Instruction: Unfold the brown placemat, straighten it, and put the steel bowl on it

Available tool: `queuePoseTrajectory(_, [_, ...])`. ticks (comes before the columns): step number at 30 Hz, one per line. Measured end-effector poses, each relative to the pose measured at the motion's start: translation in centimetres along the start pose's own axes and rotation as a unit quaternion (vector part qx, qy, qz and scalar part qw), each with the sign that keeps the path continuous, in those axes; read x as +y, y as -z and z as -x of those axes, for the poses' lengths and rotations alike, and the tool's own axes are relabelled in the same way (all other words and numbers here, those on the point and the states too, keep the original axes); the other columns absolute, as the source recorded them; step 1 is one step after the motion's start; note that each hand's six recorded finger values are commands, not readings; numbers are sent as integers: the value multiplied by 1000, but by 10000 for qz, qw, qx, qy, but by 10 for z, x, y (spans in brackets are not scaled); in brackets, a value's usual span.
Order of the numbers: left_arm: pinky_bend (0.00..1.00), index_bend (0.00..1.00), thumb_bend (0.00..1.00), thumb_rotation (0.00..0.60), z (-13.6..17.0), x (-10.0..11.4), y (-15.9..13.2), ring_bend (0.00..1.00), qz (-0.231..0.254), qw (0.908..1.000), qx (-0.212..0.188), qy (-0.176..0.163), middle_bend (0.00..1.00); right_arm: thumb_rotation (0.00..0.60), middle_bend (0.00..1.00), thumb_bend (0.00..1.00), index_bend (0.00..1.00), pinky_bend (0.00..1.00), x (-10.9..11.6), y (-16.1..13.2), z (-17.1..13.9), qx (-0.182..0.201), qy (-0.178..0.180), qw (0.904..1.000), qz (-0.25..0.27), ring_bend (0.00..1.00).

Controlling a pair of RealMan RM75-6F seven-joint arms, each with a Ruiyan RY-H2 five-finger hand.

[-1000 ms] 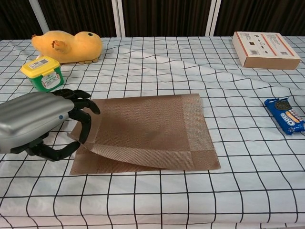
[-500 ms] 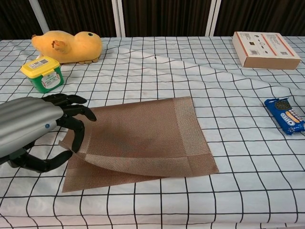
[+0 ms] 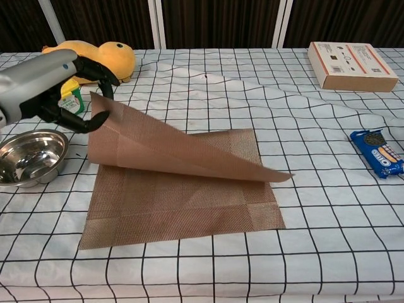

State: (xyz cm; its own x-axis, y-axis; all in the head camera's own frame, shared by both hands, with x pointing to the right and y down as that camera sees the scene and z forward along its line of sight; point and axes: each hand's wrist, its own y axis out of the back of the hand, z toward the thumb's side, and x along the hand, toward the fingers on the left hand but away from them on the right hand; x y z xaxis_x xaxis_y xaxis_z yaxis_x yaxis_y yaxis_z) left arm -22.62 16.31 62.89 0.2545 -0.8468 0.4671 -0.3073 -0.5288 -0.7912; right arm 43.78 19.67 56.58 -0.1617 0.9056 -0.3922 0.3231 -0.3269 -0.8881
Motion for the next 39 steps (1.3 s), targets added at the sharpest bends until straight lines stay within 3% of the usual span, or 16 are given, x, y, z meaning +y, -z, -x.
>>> queuePoseTrajectory(8, [106, 573, 461, 600, -63, 20, 24, 50, 661, 9926, 952, -367, 212, 600, 0, 110, 0, 157, -3, 0, 0, -6, -73, 10000, -3, 4])
queuePoseTrajectory(22, [104, 493, 387, 600, -151, 43, 37, 49, 402, 9834, 1609, -733, 190, 600, 0, 111, 0, 157, -3, 1, 1, -65, -84, 9999, 5, 4])
queuePoseTrajectory(31, [70, 107, 117, 600, -161, 51, 58, 11, 324, 9765, 1970, -807, 77, 600, 0, 110, 0, 157, -5, 1, 0, -62, -126, 9999, -30, 3])
queuePoseTrajectory(39, [62, 75, 89, 600, -149, 66, 80, 0, 323, 9750, 2023, -857, 57, 600, 0, 110, 0, 157, -5, 0, 0, -47, -132, 9999, -48, 4])
